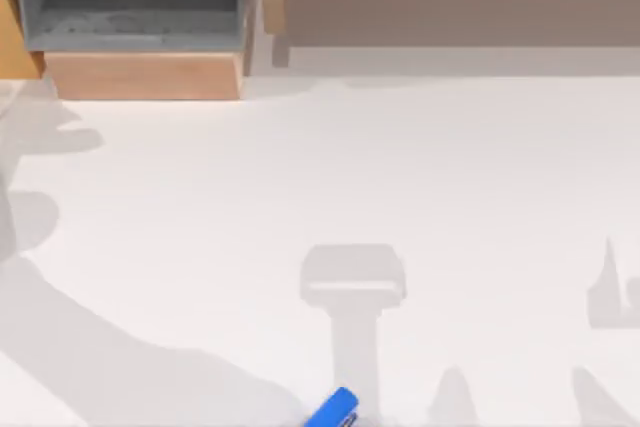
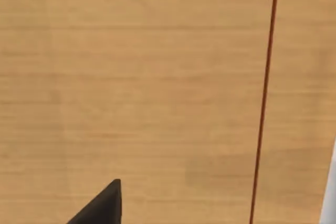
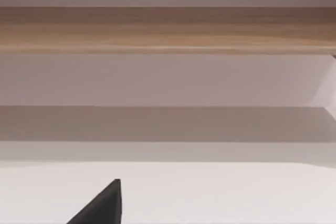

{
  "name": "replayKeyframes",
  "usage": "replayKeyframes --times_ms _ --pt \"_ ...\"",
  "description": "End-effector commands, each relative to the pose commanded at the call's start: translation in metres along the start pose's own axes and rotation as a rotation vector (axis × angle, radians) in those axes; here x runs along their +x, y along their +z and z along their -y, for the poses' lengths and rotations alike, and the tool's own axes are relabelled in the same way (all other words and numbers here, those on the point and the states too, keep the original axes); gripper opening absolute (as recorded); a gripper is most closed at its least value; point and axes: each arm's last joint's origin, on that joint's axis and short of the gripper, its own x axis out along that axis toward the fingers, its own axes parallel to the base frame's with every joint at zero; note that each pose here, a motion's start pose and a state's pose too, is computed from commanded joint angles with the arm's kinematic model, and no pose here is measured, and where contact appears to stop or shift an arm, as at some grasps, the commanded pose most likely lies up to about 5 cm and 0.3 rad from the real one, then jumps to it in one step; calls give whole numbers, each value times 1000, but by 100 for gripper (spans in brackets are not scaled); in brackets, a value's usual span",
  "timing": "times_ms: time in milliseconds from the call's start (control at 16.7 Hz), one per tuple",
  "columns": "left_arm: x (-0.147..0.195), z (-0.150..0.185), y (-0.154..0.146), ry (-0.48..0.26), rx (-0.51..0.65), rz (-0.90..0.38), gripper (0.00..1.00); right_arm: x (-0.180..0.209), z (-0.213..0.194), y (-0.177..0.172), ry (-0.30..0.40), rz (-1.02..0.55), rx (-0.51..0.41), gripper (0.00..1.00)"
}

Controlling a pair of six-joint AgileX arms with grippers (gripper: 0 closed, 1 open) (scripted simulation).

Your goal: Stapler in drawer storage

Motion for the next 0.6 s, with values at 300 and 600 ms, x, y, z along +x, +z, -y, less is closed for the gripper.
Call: replayKeyframes --times_ms 300,600 --pt "5 0 0 0 0 0 100 0 0 0 0 0 0 100" --pt "5 0 0 0 0 0 62 0 0 0 0 0 0 100"
